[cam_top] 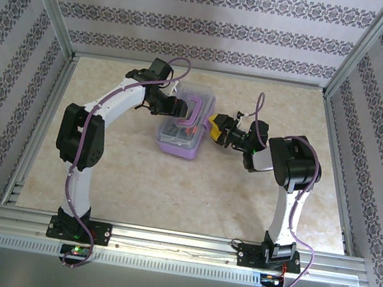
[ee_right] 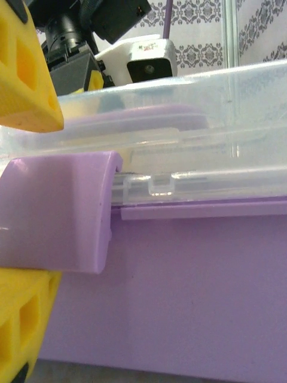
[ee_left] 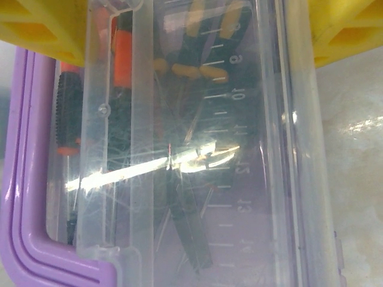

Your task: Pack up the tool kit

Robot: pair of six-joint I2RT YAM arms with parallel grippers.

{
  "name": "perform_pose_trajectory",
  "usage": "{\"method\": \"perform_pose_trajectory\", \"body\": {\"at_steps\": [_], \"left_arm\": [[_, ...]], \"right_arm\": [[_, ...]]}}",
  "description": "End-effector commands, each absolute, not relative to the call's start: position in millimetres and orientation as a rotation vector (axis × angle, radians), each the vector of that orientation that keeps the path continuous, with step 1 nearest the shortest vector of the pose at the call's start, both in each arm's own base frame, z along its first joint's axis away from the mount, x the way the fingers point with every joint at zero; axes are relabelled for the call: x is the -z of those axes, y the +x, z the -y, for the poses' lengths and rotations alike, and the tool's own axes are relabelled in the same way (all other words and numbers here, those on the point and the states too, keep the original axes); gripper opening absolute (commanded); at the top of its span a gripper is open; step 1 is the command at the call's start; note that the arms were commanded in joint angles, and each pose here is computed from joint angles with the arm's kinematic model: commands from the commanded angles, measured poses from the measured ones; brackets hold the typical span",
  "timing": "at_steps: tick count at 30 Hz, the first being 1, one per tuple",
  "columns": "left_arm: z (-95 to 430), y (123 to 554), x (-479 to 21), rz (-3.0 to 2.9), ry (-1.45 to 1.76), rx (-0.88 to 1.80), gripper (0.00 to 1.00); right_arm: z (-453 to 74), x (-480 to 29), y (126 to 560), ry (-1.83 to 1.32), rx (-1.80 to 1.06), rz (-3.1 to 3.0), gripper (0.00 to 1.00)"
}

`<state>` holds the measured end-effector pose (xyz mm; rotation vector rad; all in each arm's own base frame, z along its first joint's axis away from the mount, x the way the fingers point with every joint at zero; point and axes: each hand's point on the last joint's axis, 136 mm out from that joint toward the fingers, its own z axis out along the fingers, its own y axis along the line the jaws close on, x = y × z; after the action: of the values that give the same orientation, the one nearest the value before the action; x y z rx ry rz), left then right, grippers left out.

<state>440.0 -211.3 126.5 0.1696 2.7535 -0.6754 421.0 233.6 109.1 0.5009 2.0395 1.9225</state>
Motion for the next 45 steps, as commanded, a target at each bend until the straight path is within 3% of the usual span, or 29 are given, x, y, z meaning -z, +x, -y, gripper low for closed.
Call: {"method": "perform_pose_trajectory", "body": {"at_steps": [1,17,45], "left_arm": [[199,408,-46,-3.007,0.111,0.597,0.31],[199,408,-48,-3.002,0.114,0.598,0.31],[201,408,-52,-2.993,0.109,0.613,0.30]], "right_arm": [[-236,-135,417,0.373,-1.936,-1.966,0.53],[-237,-105,417,0.432,-1.867,-2.060,0.47],[-230,-60,411,0.593,-1.750,-2.209,0.50]]}}
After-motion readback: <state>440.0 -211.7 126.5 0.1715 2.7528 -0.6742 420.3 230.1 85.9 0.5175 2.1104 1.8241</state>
